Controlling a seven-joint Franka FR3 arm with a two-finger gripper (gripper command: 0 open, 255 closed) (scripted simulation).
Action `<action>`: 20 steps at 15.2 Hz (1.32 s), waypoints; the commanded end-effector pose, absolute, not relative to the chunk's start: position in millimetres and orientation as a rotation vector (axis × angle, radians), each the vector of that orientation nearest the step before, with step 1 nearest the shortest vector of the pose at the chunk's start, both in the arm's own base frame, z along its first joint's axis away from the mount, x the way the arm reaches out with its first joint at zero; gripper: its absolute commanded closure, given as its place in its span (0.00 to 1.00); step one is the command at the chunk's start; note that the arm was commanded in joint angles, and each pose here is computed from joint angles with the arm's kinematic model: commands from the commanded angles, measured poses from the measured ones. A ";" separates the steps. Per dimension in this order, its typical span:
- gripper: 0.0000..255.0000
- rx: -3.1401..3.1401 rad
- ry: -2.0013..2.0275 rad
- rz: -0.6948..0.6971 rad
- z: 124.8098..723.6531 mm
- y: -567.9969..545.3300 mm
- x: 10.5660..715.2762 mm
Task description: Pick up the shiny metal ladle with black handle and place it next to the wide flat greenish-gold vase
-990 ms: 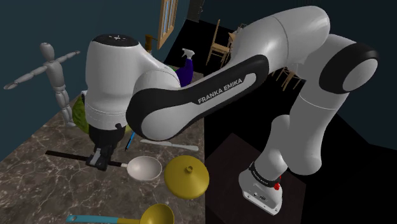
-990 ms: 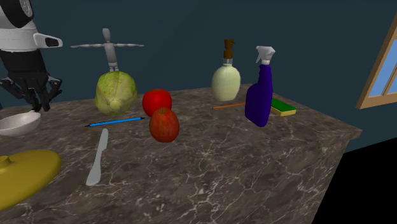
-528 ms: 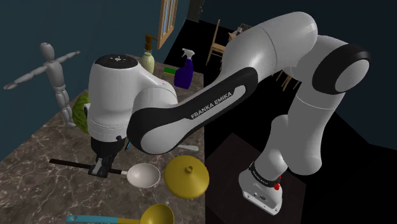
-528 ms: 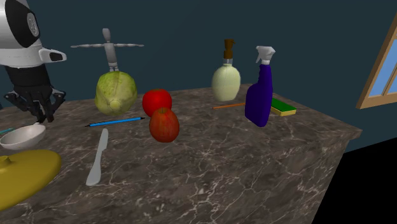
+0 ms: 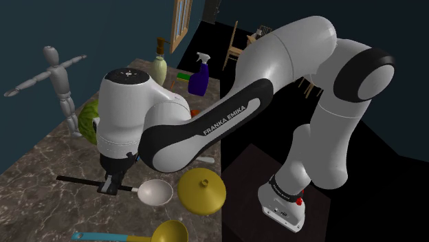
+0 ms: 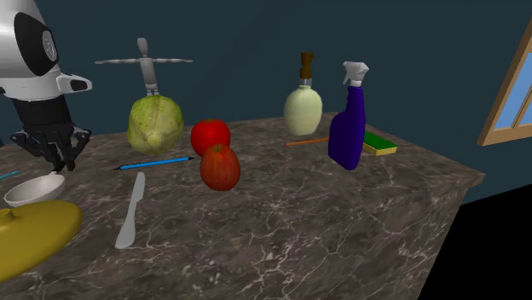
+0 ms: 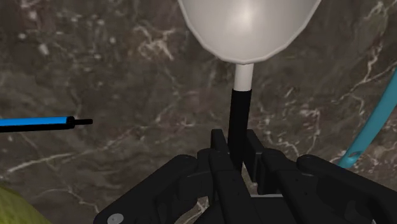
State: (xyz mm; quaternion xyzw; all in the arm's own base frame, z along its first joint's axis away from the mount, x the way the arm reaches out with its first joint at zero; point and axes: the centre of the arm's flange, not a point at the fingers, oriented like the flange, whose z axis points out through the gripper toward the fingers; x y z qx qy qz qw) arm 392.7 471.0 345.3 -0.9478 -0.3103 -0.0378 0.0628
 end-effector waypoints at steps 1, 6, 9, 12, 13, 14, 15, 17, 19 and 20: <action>1.00 -2.864 -0.938 -0.114 345.2 471.0 392.6; 0.00 -2.864 -0.938 -0.114 345.2 471.0 392.7; 0.00 -2.864 -0.938 -0.114 358.2 469.1 392.2; 0.00 -2.864 -0.938 -0.114 394.6 463.9 391.0; 0.00 -2.864 -0.938 -0.114 394.6 463.9 391.0; 0.00 -2.864 -0.938 -0.114 394.6 463.8 391.0; 0.00 -2.864 -0.938 -0.114 394.6 463.8 391.0; 0.00 -2.864 -0.938 -0.114 394.6 463.8 391.0; 0.00 -2.864 -0.938 -0.114 394.6 463.9 391.0; 0.00 -2.864 -0.938 -0.114 394.6 463.9 391.0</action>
